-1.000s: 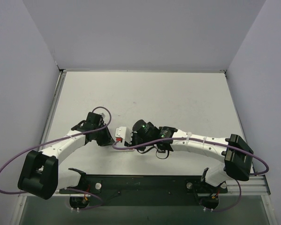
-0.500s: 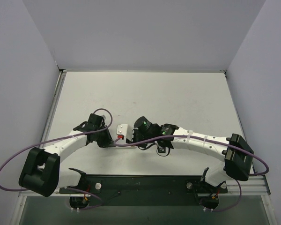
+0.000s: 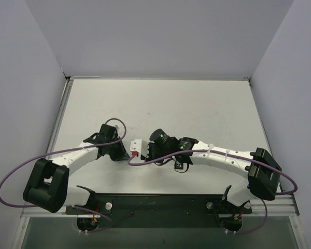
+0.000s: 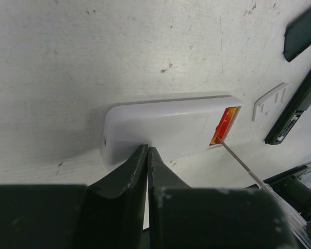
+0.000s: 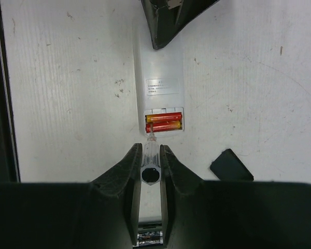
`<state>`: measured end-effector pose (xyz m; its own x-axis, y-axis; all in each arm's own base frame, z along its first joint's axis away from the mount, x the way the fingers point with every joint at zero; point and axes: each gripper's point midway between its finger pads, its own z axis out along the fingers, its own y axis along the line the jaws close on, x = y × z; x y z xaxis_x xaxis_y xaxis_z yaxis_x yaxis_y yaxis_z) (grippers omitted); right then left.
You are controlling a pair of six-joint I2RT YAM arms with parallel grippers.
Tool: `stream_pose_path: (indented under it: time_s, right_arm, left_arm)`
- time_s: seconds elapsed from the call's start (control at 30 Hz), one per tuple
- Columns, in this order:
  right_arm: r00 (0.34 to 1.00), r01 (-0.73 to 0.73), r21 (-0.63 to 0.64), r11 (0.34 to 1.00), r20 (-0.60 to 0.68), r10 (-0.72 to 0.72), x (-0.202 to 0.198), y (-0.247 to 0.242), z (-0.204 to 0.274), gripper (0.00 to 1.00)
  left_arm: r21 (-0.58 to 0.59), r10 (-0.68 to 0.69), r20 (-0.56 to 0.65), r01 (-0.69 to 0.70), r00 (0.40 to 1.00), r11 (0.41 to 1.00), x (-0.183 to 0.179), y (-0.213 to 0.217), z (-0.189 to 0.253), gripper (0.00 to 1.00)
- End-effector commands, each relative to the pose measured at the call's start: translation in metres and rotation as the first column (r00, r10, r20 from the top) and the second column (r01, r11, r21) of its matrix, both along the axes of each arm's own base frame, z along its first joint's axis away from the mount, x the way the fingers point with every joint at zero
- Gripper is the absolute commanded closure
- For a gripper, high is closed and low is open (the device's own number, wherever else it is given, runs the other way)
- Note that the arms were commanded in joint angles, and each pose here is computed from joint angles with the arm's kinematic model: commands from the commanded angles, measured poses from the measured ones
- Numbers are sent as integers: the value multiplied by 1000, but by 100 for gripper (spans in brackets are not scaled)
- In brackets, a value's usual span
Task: Unload the batteries from the remote control
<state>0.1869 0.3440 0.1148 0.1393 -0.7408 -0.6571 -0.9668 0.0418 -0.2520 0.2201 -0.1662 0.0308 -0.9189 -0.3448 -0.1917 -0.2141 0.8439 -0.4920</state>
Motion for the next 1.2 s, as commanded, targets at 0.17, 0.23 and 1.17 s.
stream_pose_path:
  time_s: [0.17, 0.23, 1.17]
  right_arm:
    - [999, -34, -28, 999, -23, 33, -5, -7, -31, 100]
    - [999, -17, -28, 999, -32, 16, -5, -8, -35, 100]
    - [962, 270, 207, 940, -111, -251, -34, -52, -56, 100]
  left_arm:
    - [60, 12, -16, -11, 1000, 998, 1, 7, -13, 85]
    - [63, 11, -22, -9, 1000, 998, 0, 8, -15, 86]
    - [112, 31, -57, -25, 998, 993, 3, 13, -29, 87]
